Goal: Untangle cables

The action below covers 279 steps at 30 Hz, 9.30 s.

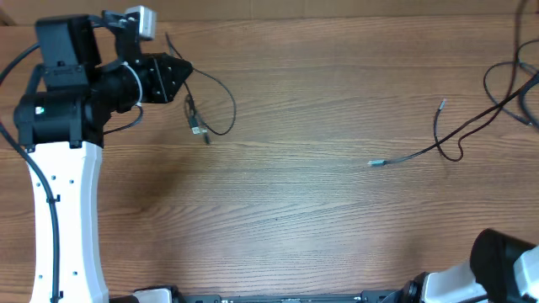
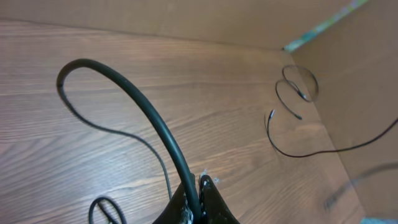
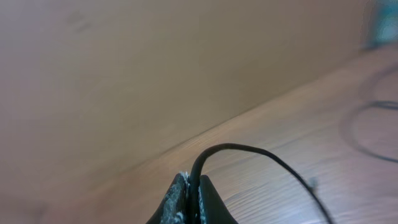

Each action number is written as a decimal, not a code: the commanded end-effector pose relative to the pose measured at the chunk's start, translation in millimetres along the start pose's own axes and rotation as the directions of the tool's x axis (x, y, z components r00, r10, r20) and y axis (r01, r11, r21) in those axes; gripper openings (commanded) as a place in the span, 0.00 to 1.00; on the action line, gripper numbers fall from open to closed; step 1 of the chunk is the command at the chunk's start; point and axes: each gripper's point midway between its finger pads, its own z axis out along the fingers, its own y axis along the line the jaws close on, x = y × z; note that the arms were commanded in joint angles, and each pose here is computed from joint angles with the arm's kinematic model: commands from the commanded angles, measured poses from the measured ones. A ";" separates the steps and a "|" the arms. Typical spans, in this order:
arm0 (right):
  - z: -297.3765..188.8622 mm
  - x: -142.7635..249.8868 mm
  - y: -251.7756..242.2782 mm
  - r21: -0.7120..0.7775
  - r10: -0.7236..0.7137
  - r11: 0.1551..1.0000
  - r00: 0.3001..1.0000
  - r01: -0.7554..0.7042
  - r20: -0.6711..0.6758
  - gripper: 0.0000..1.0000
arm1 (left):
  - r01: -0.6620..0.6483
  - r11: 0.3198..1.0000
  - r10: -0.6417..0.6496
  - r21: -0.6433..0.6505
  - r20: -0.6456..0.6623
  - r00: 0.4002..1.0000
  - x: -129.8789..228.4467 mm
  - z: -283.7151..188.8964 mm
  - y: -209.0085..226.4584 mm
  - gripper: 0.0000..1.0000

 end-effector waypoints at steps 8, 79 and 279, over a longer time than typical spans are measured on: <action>-3.9 -50.3 -193.7 0.360 0.363 0.829 0.901 -0.429 0.237 0.04 | -0.064 0.998 0.063 -0.001 -0.057 0.996 14.8 23.8 -26.7 0.04; 146.8 372.1 104.9 -0.245 -0.137 0.959 0.525 -0.141 -0.840 0.70 | 0.012 0.851 0.093 0.526 -0.173 0.981 25.1 66.9 -99.6 0.04; -26.9 209.1 45.7 -0.288 -0.620 0.682 0.741 0.672 0.257 1.00 | 0.112 0.959 -0.173 -0.259 -0.228 0.958 53.0 95.0 45.6 1.00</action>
